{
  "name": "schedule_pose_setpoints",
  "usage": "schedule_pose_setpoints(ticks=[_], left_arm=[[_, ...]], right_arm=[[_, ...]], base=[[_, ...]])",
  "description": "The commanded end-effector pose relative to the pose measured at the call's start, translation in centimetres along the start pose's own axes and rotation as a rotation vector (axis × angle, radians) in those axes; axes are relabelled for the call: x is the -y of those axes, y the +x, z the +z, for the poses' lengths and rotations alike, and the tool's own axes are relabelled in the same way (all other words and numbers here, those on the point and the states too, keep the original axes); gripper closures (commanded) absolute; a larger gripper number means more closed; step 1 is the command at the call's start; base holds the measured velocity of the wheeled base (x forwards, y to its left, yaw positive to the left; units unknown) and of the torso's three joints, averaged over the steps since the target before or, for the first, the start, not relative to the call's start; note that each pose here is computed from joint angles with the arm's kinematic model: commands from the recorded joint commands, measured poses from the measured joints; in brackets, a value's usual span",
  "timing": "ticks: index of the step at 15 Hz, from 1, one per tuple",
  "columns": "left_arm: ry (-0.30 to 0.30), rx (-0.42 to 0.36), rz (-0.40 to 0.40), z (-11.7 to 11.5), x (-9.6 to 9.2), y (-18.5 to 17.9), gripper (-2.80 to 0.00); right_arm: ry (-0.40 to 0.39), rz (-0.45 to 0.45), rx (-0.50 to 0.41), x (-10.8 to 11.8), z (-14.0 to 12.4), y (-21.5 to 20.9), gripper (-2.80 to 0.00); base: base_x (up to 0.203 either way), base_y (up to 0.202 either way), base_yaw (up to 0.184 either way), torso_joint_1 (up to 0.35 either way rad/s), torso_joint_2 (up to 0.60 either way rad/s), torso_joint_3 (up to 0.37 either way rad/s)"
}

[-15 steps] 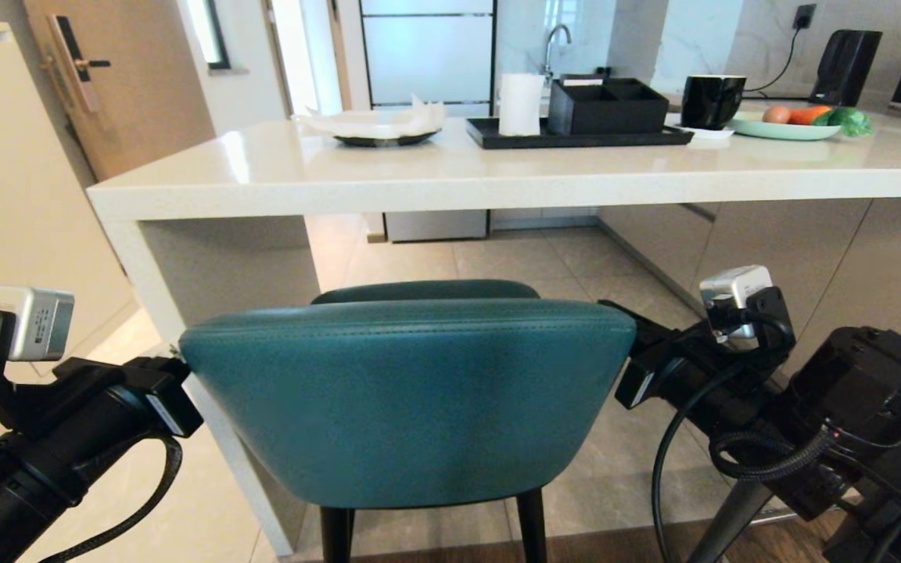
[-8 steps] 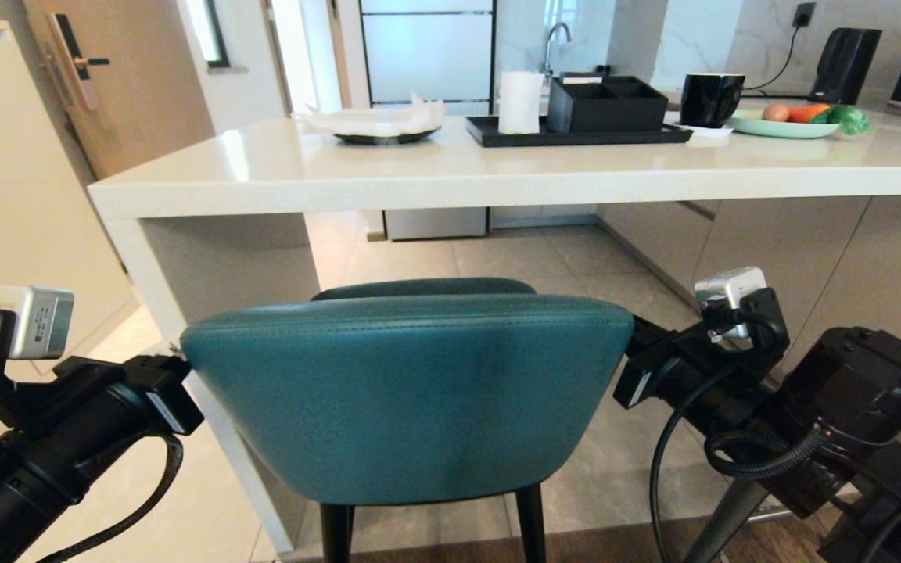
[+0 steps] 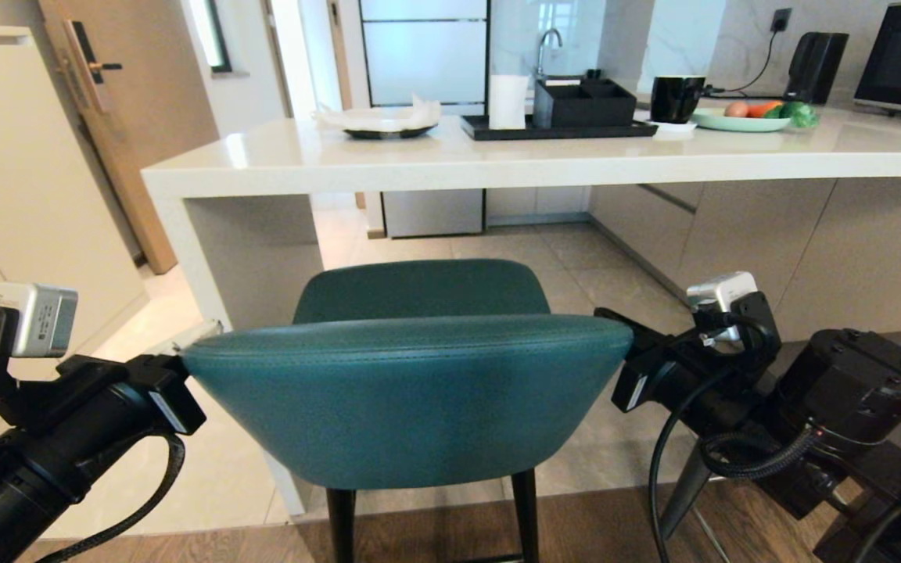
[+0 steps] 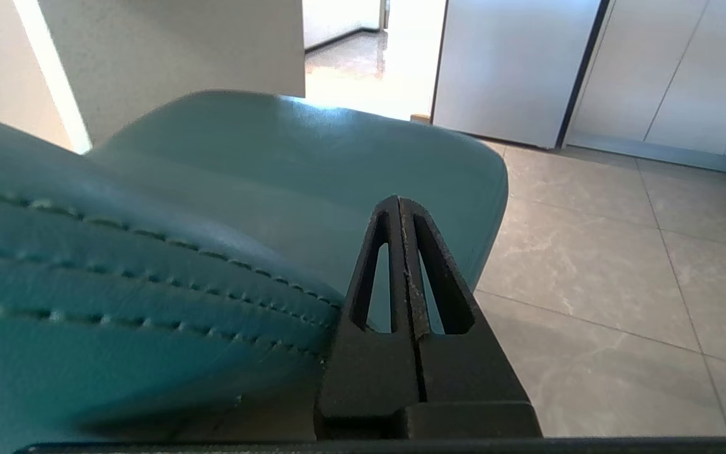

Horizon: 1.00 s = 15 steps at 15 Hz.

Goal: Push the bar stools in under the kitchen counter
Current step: Pull the blue chair out from under the dining table

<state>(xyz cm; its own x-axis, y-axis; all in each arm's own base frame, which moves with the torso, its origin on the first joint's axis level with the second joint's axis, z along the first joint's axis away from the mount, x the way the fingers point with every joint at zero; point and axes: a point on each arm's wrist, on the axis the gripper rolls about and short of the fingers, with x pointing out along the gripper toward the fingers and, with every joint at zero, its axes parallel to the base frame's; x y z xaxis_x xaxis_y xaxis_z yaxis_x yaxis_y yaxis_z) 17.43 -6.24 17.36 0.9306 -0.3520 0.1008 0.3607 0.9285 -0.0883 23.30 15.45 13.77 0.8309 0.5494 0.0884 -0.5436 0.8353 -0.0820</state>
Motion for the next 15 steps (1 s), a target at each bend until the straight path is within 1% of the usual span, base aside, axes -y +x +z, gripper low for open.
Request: schedule_pose_setpoints(ticks=[1, 5, 8, 12, 13, 14, 15], left_arm=[[-0.001, 0.013, 0.001, 0.3, 0.0, 0.6, 0.00], [0.000, 0.010, -0.009, 0.2, 0.1, 2.3, 0.00], [-0.001, 0.041, -0.023, 0.9, 0.4, 2.5, 0.00], [-0.004, 0.042, -0.065, 1.0, 1.4, 2.4, 0.00], [0.002, 0.024, -0.059, 1.1, 1.4, 2.5, 0.00], [0.010, -0.012, -0.040, 1.2, 1.5, 2.4, 0.00], [0.013, -0.023, -0.015, 1.9, 1.7, 2.2, 0.00]], right_arm=[[-0.001, -0.007, 0.014, 0.1, 0.0, 0.3, 0.00], [-0.003, -0.039, 0.043, 0.9, 0.2, 1.8, 0.00], [-0.007, -0.039, 0.060, 0.9, 0.6, 2.1, 0.00], [-0.007, -0.041, 0.073, 1.0, 1.2, 2.8, 0.00], [-0.007, -0.041, 0.076, 1.0, 1.3, 3.1, 0.00], [-0.007, -0.043, 0.083, 1.1, 1.6, 3.4, 0.00], [-0.007, -0.042, 0.085, 1.1, 2.0, 3.7, 0.00]], base=[[0.000, 0.000, 0.000, 0.000, 0.00, 0.000], [0.000, 0.000, 0.000, 0.000, 0.00, 0.000], [0.000, 0.000, 0.000, 0.000, 0.00, 0.000], [0.000, 0.000, 0.000, 0.000, 0.00, 0.000], [0.000, 0.000, 0.000, 0.000, 0.00, 0.000], [0.000, 0.000, 0.000, 0.000, 0.00, 0.000], [0.000, 0.000, 0.000, 0.000, 0.00, 0.000]])
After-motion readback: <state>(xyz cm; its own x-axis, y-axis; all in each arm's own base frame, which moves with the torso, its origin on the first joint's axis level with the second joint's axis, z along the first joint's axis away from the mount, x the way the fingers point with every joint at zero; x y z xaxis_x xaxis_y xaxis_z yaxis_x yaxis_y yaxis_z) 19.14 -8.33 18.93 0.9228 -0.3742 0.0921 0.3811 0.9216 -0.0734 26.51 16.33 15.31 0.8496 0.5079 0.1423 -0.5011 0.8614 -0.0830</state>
